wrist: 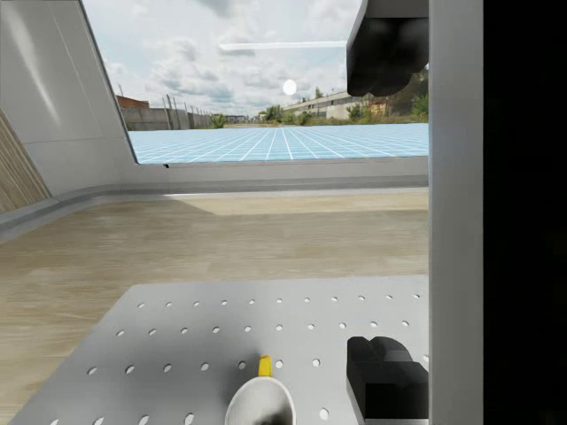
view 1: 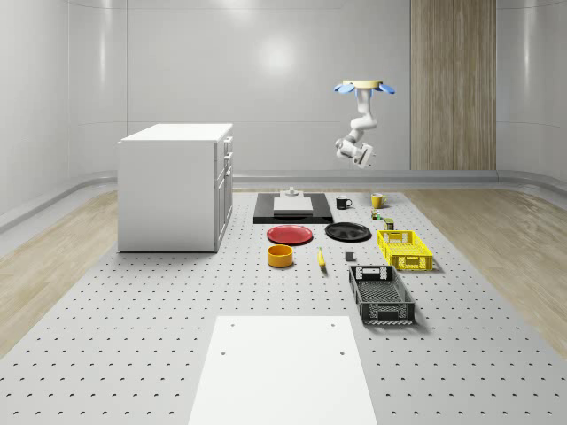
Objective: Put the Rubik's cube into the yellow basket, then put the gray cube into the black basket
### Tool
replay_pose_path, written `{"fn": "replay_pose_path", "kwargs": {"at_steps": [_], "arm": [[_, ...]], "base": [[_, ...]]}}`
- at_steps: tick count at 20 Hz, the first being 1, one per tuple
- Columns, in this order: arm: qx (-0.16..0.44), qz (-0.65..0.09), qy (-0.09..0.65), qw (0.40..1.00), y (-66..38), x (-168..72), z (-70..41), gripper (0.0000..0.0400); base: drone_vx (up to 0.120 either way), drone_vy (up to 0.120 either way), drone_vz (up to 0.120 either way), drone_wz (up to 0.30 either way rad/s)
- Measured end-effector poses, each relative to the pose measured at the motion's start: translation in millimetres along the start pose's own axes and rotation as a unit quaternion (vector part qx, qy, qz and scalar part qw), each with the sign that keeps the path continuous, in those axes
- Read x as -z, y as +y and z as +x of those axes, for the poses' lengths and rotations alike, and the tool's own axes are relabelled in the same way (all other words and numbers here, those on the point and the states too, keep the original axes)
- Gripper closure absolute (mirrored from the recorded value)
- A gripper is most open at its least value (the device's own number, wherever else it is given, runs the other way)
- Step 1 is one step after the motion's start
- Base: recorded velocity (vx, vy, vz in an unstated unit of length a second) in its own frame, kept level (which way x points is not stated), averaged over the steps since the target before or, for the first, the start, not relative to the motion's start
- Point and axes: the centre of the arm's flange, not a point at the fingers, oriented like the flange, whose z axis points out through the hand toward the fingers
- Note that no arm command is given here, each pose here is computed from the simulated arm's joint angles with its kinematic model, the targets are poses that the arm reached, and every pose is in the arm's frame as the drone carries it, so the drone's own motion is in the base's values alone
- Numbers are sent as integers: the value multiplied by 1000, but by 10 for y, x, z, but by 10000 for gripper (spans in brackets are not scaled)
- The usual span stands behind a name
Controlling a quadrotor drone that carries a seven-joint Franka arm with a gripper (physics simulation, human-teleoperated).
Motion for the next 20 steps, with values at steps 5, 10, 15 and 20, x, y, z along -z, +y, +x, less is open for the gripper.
{"fn": "replay_pose_path", "kwargs": {"at_steps": [5,10,15,20], "arm": [[6,-182,183,966,-347,-130,-352,0],[10,-260,263,929,-478,-264,-489,0],[11,-290,296,910,-525,-331,-539,0],[12,-302,309,902,-542,-360,-558,0]], "base": [[120,0,-120,0],[120,0,-120,0],[120,0,-120,0],[120,0,-120,0]]}}
